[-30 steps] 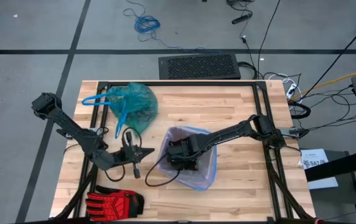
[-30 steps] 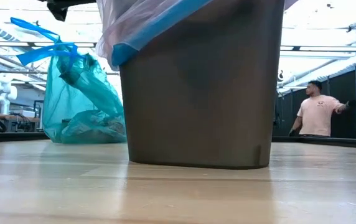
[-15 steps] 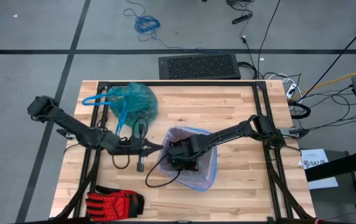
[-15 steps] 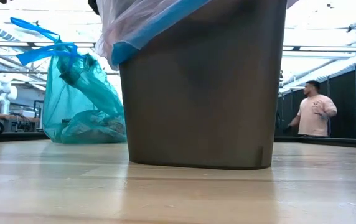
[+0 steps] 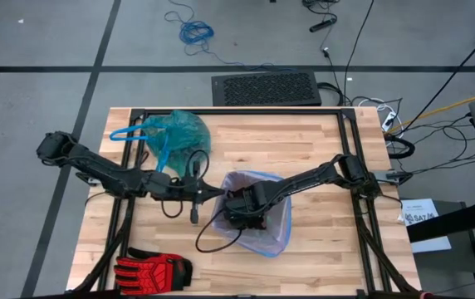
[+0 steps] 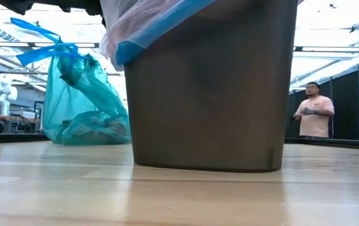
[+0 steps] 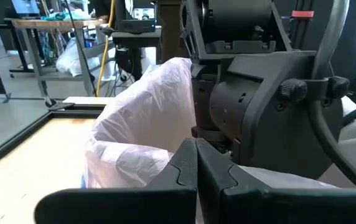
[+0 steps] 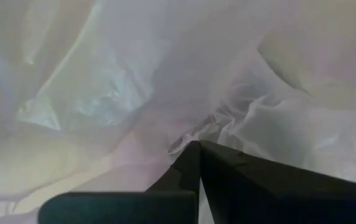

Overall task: Place trash/remove bag and relplace
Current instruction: Insert the trash bag into the trash bin

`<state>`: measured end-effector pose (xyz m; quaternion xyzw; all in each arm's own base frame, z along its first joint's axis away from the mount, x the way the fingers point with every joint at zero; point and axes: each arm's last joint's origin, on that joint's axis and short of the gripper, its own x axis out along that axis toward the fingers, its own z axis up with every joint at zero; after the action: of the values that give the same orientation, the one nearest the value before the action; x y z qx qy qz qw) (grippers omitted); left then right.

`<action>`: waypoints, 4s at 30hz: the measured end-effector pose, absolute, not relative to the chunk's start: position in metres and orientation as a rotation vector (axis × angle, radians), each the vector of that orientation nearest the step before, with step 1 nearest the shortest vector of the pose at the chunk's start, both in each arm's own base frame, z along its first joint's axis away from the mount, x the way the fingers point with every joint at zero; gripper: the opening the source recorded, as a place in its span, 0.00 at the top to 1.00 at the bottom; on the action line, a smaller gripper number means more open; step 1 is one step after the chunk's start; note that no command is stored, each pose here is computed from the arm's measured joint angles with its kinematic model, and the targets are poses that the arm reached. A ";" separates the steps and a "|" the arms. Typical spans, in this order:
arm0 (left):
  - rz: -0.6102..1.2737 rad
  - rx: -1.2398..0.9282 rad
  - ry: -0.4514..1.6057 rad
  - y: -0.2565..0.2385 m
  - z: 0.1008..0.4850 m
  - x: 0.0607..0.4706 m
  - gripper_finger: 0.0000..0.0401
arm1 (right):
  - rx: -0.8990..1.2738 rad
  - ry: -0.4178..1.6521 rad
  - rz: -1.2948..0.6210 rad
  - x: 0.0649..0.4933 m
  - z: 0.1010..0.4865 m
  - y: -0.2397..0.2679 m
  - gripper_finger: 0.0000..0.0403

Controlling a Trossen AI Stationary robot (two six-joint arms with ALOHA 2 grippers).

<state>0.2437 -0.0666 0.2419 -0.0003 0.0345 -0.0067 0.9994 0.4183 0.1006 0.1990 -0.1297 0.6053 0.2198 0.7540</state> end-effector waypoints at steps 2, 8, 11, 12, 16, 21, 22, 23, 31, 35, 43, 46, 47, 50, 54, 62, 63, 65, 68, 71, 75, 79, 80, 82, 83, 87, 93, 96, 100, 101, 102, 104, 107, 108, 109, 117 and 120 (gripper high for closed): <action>-0.013 0.001 0.072 -0.067 0.242 0.244 1.00 | -0.279 1.325 0.477 0.418 0.199 0.101 1.00; -0.010 0.002 0.077 -0.066 0.241 0.244 1.00 | -0.274 1.336 0.473 0.417 0.199 0.102 1.00; -0.010 0.003 0.079 -0.066 0.241 0.244 1.00 | -0.275 1.346 0.473 0.415 0.199 0.102 1.00; -0.010 0.003 0.080 -0.066 0.241 0.244 1.00 | -0.276 1.352 0.472 0.414 0.200 0.102 1.00; -0.009 0.012 0.109 -0.066 0.237 0.243 1.00 | -0.280 1.350 0.466 0.410 0.209 0.101 1.00; -0.008 0.013 0.116 -0.065 0.235 0.243 1.00 | -0.281 1.300 0.464 0.406 0.227 0.099 1.00; -0.008 0.012 0.111 -0.066 0.236 0.243 1.00 | -0.282 1.294 0.463 0.405 0.230 0.099 1.00; -0.008 0.013 0.115 -0.066 0.236 0.243 1.00 | -0.283 1.286 0.461 0.404 0.232 0.099 1.00; -0.008 0.014 0.121 -0.066 0.235 0.243 1.00 | -0.300 1.272 0.439 0.402 0.239 0.098 1.00; -0.008 0.014 0.119 -0.066 0.235 0.243 1.00 | -0.296 1.248 0.435 0.403 0.241 0.098 1.00; -0.008 0.011 0.110 -0.066 0.236 0.243 1.00 | -0.298 1.197 0.415 0.396 0.260 0.100 1.00; -0.008 0.011 0.111 -0.066 0.236 0.243 1.00 | -0.289 1.168 0.402 0.391 0.272 0.099 1.00; -0.008 0.012 0.111 -0.066 0.236 0.243 1.00 | -0.283 1.161 0.398 0.390 0.275 0.099 1.00; -0.008 0.011 0.111 -0.066 0.236 0.243 1.00 | -0.260 1.121 0.383 0.386 0.287 0.098 1.00; -0.008 0.011 0.111 -0.066 0.237 0.243 1.00 | -0.238 1.123 0.369 0.385 0.288 0.098 1.00; -0.008 0.012 0.112 -0.066 0.236 0.243 1.00 | -0.189 1.169 0.344 0.393 0.272 0.100 1.00; -0.008 0.012 0.112 -0.066 0.236 0.243 1.00 | -0.183 1.182 0.340 0.395 0.268 0.101 1.00; -0.008 0.012 0.112 -0.066 0.236 0.243 1.00 | -0.181 1.221 0.343 0.396 0.259 0.103 1.00; -0.008 0.011 0.111 -0.066 0.237 0.243 1.00 | -0.193 1.242 0.352 0.392 0.258 0.108 1.00; -0.009 0.013 0.115 -0.066 0.236 0.243 1.00 | -0.188 1.163 0.362 0.388 0.275 0.113 1.00; -0.010 0.013 0.115 -0.066 0.236 0.243 1.00 | -0.173 1.022 0.372 0.382 0.302 0.116 1.00; -0.011 0.013 0.115 -0.066 0.236 0.243 1.00 | -0.175 0.965 0.331 0.383 0.310 0.115 1.00; -0.011 0.013 0.114 -0.066 0.236 0.243 1.00 | -0.177 0.981 0.317 0.384 0.307 0.115 1.00; -0.012 0.012 0.114 -0.066 0.236 0.243 1.00 | -0.173 1.030 0.306 0.387 0.296 0.116 1.00; -0.013 0.012 0.114 -0.066 0.236 0.243 1.00 | -0.175 1.067 0.304 0.390 0.287 0.117 1.00; -0.014 0.013 0.114 -0.066 0.236 0.243 1.00 | -0.195 1.177 0.307 0.394 0.262 0.121 1.00; -0.010 0.013 0.114 -0.065 0.236 0.244 1.00 | -0.223 1.112 0.281 0.387 0.277 0.128 1.00; -0.007 0.013 0.114 -0.064 0.236 0.244 1.00 | -0.221 1.024 0.264 0.382 0.297 0.127 1.00; -0.006 0.013 0.114 -0.064 0.236 0.244 1.00 | -0.197 0.975 0.250 0.380 0.308 0.125 1.00; -0.006 0.013 0.114 -0.064 0.236 0.244 1.00 | -0.194 0.970 0.247 0.379 0.309 0.125 1.00; -0.006 0.013 0.114 -0.064 0.236 0.244 1.00 | -0.188 0.969 0.243 0.379 0.310 0.125 1.00; -0.006 0.013 0.114 -0.064 0.236 0.244 1.00 | -0.178 0.991 0.235 0.380 0.306 0.125 1.00; -0.005 0.013 0.114 -0.064 0.236 0.244 1.00 | -0.188 1.072 0.229 0.385 0.288 0.127 1.00; -0.005 0.013 0.113 -0.064 0.237 0.244 1.00 | -0.193 1.094 0.230 0.386 0.282 0.128 1.00; -0.005 0.014 0.113 -0.064 0.237 0.244 1.00 | -0.197 1.109 0.234 0.386 0.278 0.130 1.00; -0.004 0.010 0.096 -0.064 0.238 0.244 1.00 | -0.225 1.075 0.206 0.379 0.286 0.142 1.00; -0.017 0.025 0.031 -0.064 0.247 0.242 1.00 | -0.235 1.061 0.193 0.378 0.288 0.143 1.00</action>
<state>0.2420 -0.0638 0.2472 0.0123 0.0153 -0.0084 0.9998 0.3784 0.1428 0.2882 -0.1117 0.5040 0.0918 0.8515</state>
